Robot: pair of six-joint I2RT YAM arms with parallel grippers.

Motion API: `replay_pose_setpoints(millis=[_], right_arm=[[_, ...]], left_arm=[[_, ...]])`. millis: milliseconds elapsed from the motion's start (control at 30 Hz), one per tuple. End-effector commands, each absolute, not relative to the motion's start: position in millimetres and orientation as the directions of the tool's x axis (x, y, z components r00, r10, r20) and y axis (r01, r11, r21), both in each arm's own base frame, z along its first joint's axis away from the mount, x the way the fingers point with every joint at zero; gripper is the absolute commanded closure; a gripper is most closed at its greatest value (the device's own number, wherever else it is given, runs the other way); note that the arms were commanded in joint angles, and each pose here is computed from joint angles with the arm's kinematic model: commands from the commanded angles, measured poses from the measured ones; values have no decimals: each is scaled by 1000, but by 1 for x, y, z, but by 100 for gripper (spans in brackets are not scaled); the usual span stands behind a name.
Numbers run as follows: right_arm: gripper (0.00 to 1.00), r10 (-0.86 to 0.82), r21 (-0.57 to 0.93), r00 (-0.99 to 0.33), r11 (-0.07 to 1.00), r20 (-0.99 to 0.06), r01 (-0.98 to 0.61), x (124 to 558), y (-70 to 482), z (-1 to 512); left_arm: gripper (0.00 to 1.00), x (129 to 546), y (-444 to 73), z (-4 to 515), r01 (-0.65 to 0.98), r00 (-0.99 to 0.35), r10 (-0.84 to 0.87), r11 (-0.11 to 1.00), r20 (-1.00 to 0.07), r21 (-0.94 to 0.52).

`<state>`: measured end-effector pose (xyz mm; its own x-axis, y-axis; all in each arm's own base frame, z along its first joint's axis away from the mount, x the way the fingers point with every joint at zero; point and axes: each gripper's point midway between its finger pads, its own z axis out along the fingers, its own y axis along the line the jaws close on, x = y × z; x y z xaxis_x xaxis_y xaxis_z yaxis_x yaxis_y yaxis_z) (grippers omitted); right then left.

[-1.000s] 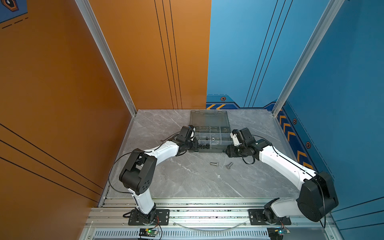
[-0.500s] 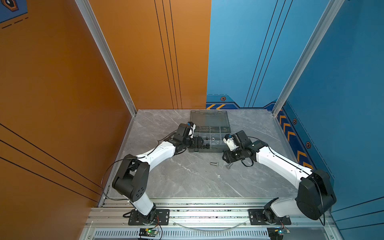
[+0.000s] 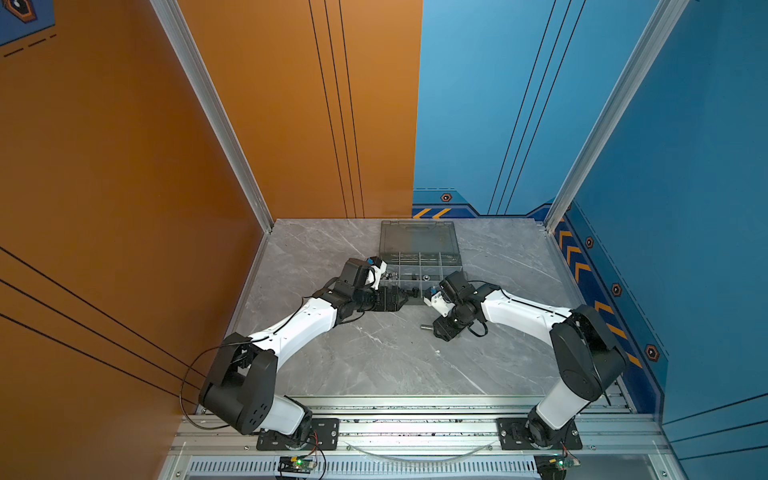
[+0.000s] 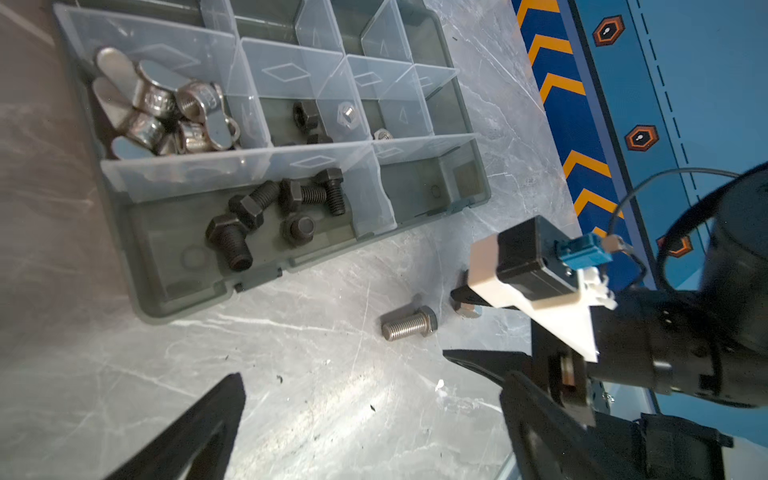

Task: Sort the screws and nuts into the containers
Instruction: 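Close the right gripper on the silver hex bolt nearer the organizer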

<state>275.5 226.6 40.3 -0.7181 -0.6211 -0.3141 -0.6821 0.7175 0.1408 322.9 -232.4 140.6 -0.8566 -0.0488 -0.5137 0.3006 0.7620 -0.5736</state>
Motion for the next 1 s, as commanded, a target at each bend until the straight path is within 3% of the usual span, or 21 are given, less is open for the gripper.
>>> replay_pose_setpoints(millis=[0, 767, 967], right_arm=[[43, -646, 144, -660, 664, -384, -734, 288, 247, 47], [49, -718, 166, -652, 631, -244, -758, 279, 252, 30], [55, -721, 163, -655, 635, -225, -755, 277, 252, 26]], left_arm=[[2, 309, -222, 136, 261, -884, -71, 744, -462, -615], [2, 313, -205, 131, 200, -890, -139, 737, -434, -646], [2, 313, -205, 127, 189, -893, -147, 735, -425, -651]])
